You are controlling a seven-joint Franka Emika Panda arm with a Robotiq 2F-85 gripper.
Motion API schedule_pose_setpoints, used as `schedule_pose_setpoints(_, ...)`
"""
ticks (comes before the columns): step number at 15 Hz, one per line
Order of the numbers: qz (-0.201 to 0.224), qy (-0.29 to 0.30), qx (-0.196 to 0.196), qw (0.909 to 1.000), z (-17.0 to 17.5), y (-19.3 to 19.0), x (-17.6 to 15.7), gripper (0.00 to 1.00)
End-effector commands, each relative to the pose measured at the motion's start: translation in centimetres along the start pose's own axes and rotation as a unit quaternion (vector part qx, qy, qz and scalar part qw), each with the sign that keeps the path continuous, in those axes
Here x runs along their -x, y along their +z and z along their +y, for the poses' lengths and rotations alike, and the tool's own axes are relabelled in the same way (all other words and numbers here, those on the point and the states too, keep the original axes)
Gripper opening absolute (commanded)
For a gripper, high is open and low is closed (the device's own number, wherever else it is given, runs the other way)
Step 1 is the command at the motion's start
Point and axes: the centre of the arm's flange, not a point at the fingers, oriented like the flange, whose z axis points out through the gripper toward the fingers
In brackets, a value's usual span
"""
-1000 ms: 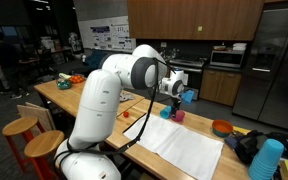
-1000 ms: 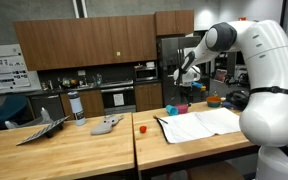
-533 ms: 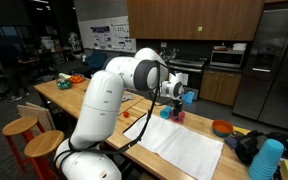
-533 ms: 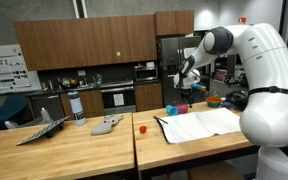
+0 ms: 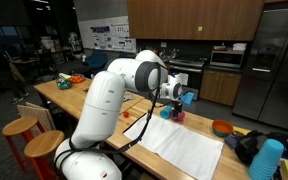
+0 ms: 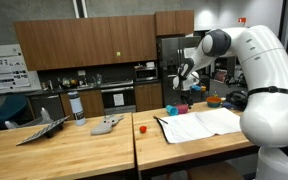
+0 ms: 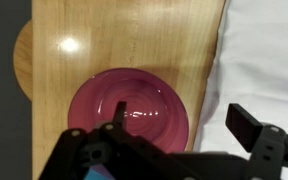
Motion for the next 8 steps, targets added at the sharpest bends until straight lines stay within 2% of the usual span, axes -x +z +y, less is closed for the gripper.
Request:
schedule_pose_setpoints(1,-0.011,0.010,0.014,0.9998,0.54,-0.12,-0.58,1.00)
schedule_pose_setpoints(6,-0.008,0.021,0.017,0.9996,0.36,0.23,-1.23,1.00)
schedule_pose_setpoints(7,-0.007,0.023,0.017,0.9996,0.39,0.25,-1.08,0.90)
schedule_pose_setpoints(8,-0.007,0.024,0.017,0.9995,0.39,0.27,-1.03,0.91)
